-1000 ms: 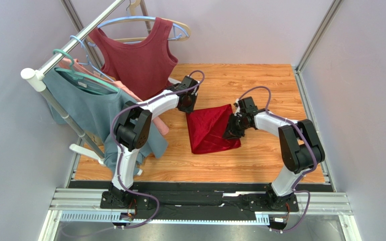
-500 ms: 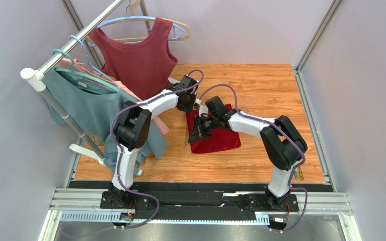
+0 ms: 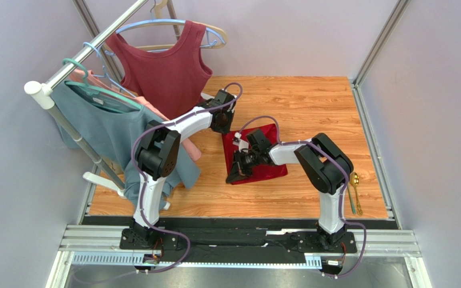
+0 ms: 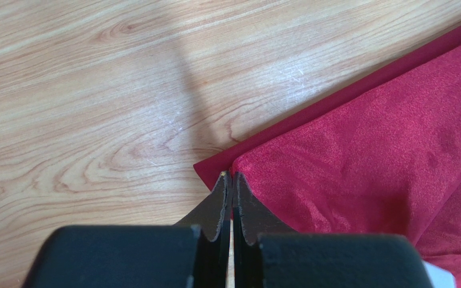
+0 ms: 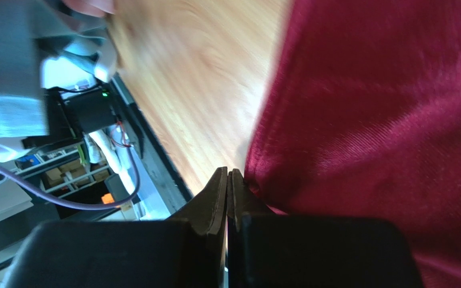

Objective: Fold the napkin into a case and place the utensils inside
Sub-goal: Smooth out the top corner of the square-folded napkin at the center of the board.

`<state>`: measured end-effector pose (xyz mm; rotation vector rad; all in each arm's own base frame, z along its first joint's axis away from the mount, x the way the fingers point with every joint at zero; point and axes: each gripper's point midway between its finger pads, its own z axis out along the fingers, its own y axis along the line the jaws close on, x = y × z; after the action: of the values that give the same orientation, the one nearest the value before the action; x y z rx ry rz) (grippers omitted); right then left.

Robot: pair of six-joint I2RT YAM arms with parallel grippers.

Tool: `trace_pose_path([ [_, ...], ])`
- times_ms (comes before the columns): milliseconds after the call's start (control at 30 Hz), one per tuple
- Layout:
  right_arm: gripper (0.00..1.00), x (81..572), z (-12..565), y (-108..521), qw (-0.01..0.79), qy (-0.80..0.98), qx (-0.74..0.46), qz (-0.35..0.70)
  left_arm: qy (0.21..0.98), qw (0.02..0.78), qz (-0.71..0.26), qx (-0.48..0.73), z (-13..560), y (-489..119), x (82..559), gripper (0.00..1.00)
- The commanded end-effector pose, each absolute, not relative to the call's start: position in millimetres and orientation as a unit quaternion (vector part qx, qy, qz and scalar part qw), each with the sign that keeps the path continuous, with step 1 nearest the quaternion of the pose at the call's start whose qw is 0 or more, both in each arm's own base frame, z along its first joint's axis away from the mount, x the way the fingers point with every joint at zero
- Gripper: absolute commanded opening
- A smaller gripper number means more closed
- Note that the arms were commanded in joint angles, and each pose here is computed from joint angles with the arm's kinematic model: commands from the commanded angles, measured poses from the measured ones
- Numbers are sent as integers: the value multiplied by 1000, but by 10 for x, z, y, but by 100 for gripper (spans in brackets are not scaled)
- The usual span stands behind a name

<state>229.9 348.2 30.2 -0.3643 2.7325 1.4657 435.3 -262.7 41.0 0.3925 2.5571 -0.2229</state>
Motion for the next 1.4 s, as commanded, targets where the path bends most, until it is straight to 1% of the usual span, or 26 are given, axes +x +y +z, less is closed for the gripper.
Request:
trace_pose_path([
  [0, 0, 2259, 189, 3421, 11, 872, -102, 479, 943, 285, -98, 143, 494, -2668, 4438, 0],
  [167, 0, 2182, 309, 3380, 19, 867, -101, 487, 943, 284, -96, 143, 478, -2668, 4444, 0],
  [300, 0, 2328, 704, 3416, 57, 857, -118, 498, 944, 282, -96, 144, 465, -2668, 4430, 0],
  [433, 0, 2494, 863, 3431, 79, 853, -119, 501, 944, 283, -93, 142, 463, -2651, 4436, 0],
  [500, 0, 2547, 819, 3433, 77, 854, -117, 500, 944, 283, -91, 141, 451, -2642, 4448, 0],
  [667, 0, 2494, 359, 3386, 39, 870, -97, 482, 945, 283, -85, 142, 449, -2613, 4461, 0],
  [833, 0, 2444, 167, 3248, 43, 888, -94, 448, 944, 287, -80, 140, 453, -2586, 4476, 0],
  [867, 0, 2464, 225, 3246, 54, 887, -100, 448, 943, 289, -81, 140, 471, -2591, 4484, 0],
  [967, 0, 2428, 268, 3177, 50, 895, -103, 432, 942, 295, -83, 139, 501, -2597, 4499, 0],
  [1067, 0, 2439, 516, 3188, 67, 889, -113, 439, 941, 297, -83, 141, 516, -2606, 4512, 0],
  [1100, 0, 2484, 655, 3178, 83, 889, -114, 436, 941, 296, -84, 141, 510, -2607, 4507, 0],
  [1200, 1, 2666, 812, 3149, 127, 895, -108, 413, 941, 295, -91, 135, 539, -2617, 4481, 0],
  [1367, 1, 3023, 730, 3166, 142, 906, -85, 389, 942, 295, -91, 132, 562, -2598, 4449, 0],
])
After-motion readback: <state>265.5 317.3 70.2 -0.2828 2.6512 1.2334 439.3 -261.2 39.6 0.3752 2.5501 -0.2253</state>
